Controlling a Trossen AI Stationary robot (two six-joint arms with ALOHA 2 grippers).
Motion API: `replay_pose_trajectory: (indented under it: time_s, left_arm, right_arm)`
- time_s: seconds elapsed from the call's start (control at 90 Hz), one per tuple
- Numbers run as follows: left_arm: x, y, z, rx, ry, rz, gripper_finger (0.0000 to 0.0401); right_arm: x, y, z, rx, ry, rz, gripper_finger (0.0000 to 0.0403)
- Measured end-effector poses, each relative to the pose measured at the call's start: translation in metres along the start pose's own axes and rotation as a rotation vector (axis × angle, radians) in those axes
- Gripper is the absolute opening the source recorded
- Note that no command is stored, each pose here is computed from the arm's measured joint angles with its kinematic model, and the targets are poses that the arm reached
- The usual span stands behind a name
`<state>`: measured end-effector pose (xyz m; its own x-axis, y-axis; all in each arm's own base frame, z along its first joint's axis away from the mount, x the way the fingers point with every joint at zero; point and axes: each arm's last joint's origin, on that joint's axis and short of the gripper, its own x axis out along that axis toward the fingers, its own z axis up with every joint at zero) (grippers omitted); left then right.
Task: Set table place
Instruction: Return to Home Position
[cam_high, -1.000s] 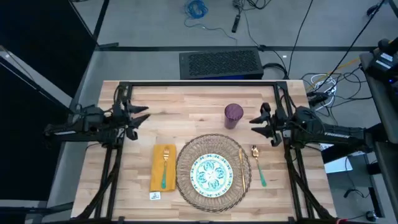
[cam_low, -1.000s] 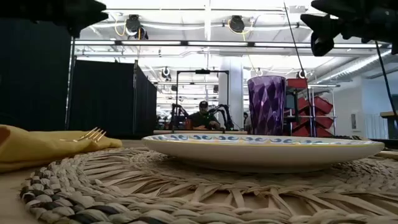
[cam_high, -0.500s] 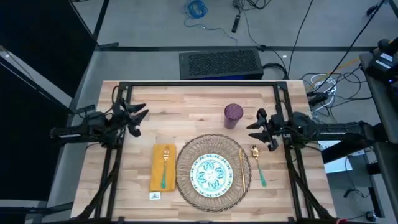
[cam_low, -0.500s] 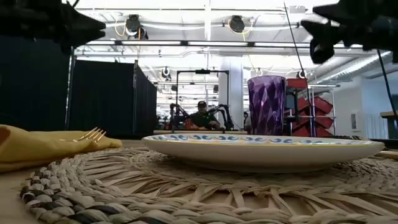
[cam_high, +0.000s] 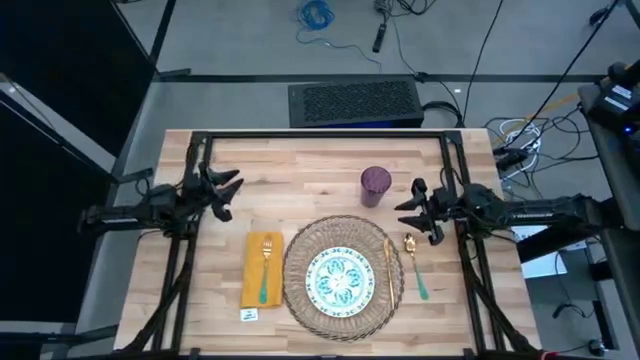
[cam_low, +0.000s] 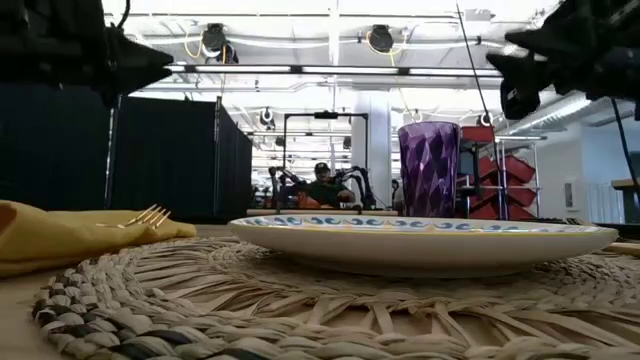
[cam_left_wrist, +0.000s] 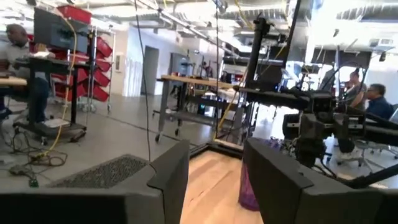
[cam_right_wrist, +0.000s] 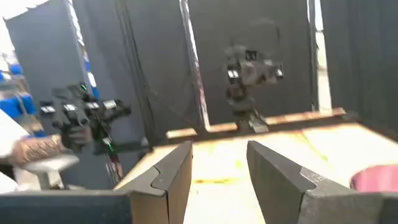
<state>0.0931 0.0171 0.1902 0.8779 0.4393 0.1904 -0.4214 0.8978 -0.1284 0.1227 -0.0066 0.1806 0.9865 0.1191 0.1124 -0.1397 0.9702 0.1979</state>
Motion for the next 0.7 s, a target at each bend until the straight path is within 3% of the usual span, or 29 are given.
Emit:
replay_pose_trajectory:
  time_s: [0.444, 0.7]
  left_arm:
    - [0.0, 0.001, -0.013, -0.025, 0.078, 0.015, 0.0141]
    - [-0.001, 0.003, -0.018, -0.043, 0.122, 0.058, 0.0141]
  right_arm:
    - [0.0, -0.002, -0.007, 0.03, 0.068, -0.023, 0.0139]
    - [-0.002, -0.003, -0.019, 0.114, 0.194, -0.035, 0.0139]
